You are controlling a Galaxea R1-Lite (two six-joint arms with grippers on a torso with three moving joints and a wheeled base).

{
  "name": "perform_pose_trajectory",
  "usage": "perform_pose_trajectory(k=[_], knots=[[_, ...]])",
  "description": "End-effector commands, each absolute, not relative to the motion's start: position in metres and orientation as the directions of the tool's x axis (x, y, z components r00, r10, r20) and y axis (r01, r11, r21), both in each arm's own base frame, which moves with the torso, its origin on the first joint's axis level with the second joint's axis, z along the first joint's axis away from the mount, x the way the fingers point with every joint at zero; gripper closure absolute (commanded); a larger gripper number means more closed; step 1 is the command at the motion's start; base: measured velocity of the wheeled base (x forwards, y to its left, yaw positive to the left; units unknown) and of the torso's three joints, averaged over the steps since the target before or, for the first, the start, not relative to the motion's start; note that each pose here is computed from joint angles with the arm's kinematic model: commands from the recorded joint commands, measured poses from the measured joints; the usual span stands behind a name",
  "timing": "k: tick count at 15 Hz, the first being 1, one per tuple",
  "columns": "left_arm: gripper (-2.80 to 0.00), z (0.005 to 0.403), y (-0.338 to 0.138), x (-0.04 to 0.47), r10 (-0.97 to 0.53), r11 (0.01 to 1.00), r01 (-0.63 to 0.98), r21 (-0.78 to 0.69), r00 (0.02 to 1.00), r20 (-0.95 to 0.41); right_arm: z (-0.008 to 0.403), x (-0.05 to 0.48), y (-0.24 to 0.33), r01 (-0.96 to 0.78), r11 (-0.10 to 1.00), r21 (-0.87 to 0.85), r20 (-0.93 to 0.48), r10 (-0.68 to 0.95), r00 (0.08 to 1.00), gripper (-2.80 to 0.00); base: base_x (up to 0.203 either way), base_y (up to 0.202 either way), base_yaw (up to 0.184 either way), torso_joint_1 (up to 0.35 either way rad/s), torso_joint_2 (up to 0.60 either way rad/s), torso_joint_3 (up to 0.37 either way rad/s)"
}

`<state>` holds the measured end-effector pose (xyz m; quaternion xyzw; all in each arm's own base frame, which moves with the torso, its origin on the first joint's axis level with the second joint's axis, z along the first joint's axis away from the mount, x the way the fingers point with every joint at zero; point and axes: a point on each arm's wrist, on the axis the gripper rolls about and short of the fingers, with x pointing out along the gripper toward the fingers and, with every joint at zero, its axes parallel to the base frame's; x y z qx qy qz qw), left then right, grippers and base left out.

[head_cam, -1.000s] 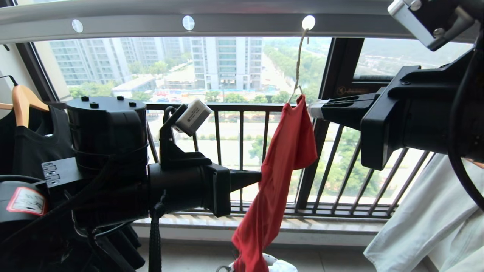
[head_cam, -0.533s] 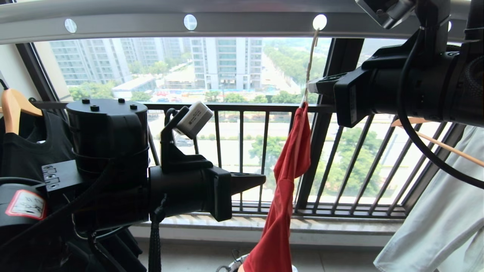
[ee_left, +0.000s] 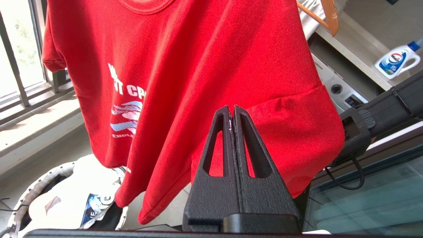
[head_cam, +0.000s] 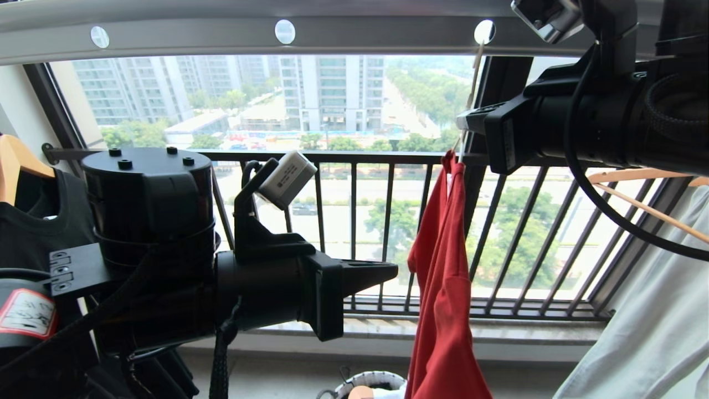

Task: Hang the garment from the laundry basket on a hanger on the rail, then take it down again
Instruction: Take the clothes off the clothes rack

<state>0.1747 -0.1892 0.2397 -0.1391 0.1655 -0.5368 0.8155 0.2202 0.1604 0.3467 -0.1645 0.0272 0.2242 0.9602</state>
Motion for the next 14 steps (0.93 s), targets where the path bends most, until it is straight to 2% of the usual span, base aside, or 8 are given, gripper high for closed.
perform_pose_trajectory(k=[1,8,14], knots=[[0.00,0.239,-0.189,0.175,-0.922,0.383,0.830,-0.405,0.367,-0.120,0.348,0.223,0.155,-0.420,0.855,-0.306,-0.123,0.402,0.907,-2.80,0.000,0.000,0.000,0.000,0.00,0.000],[0.00,0.239,-0.189,0.175,-0.922,0.383,0.831,-0.402,0.367,-0.120,0.352,0.218,0.145,-0.366,0.867,-0.338,-0.116,0.347,0.931,-2.80,0.000,0.000,0.000,0.000,0.00,0.000],[0.00,0.238,-0.190,0.176,-0.920,0.388,0.829,-0.403,0.371,-0.123,0.355,0.238,0.158,-0.316,0.885,-0.342,-0.101,0.299,0.949,-2.80,0.000,0.000,0.000,0.000,0.00,0.000]])
